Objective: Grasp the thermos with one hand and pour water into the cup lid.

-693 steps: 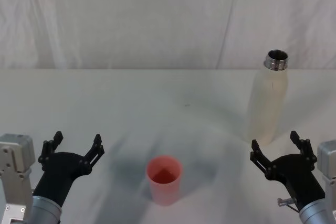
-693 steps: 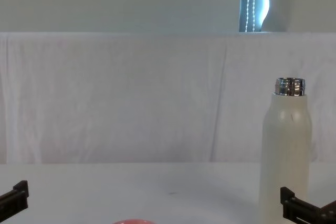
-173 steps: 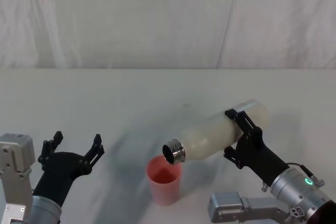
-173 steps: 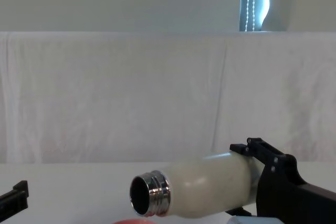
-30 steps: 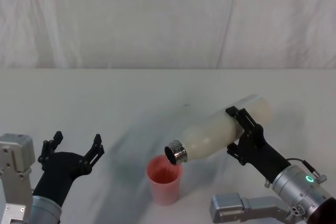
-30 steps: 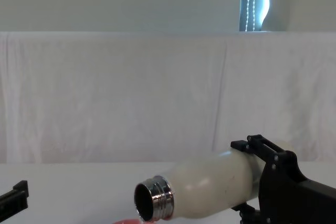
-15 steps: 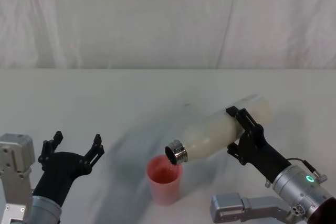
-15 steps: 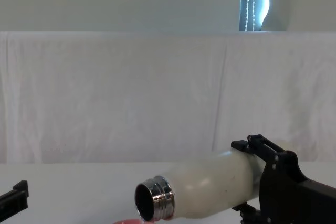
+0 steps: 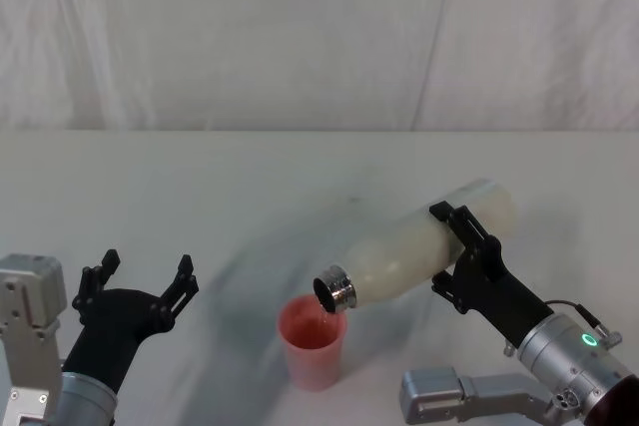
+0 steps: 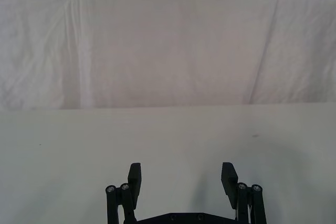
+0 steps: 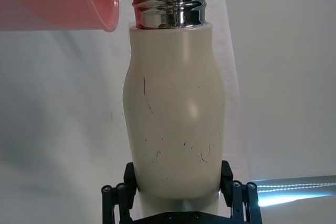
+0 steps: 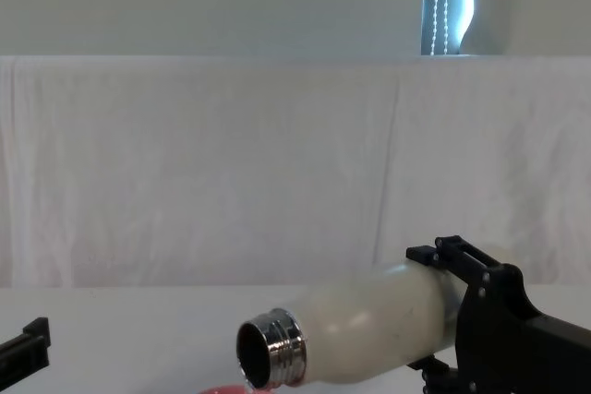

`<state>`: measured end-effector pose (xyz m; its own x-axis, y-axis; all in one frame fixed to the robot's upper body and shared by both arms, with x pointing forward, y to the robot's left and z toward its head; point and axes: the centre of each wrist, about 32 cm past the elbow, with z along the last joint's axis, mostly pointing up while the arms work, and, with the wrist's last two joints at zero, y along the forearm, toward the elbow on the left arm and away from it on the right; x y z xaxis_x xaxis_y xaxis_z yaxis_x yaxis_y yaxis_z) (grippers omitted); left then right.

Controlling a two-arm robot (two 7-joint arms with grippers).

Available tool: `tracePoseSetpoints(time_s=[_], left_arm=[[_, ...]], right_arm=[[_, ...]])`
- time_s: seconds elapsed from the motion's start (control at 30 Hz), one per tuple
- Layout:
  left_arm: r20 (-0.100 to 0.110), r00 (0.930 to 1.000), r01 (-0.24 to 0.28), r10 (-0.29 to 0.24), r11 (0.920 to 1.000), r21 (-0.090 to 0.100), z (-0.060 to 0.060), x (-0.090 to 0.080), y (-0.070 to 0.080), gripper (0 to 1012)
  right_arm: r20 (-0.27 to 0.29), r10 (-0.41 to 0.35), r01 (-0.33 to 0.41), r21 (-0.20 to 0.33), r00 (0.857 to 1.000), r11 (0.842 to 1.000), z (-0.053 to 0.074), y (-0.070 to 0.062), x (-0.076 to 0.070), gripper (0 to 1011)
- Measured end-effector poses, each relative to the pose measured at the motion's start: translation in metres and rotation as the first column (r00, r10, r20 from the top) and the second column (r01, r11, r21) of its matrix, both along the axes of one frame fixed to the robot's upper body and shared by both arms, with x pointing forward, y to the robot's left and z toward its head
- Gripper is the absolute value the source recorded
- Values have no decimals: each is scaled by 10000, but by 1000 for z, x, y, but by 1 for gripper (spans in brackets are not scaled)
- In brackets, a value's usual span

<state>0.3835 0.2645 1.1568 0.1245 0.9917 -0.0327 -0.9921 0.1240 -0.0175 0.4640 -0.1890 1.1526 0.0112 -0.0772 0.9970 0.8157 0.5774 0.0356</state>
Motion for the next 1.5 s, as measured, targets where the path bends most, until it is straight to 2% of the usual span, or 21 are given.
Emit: tracePoseSetpoints(time_s=[1.5], left_arm=[[0, 10000, 0, 0, 10000, 0, 0, 0, 0, 1001]], right_arm=[[19, 8, -8, -33, 10000, 10000, 0, 1, 0, 960]])
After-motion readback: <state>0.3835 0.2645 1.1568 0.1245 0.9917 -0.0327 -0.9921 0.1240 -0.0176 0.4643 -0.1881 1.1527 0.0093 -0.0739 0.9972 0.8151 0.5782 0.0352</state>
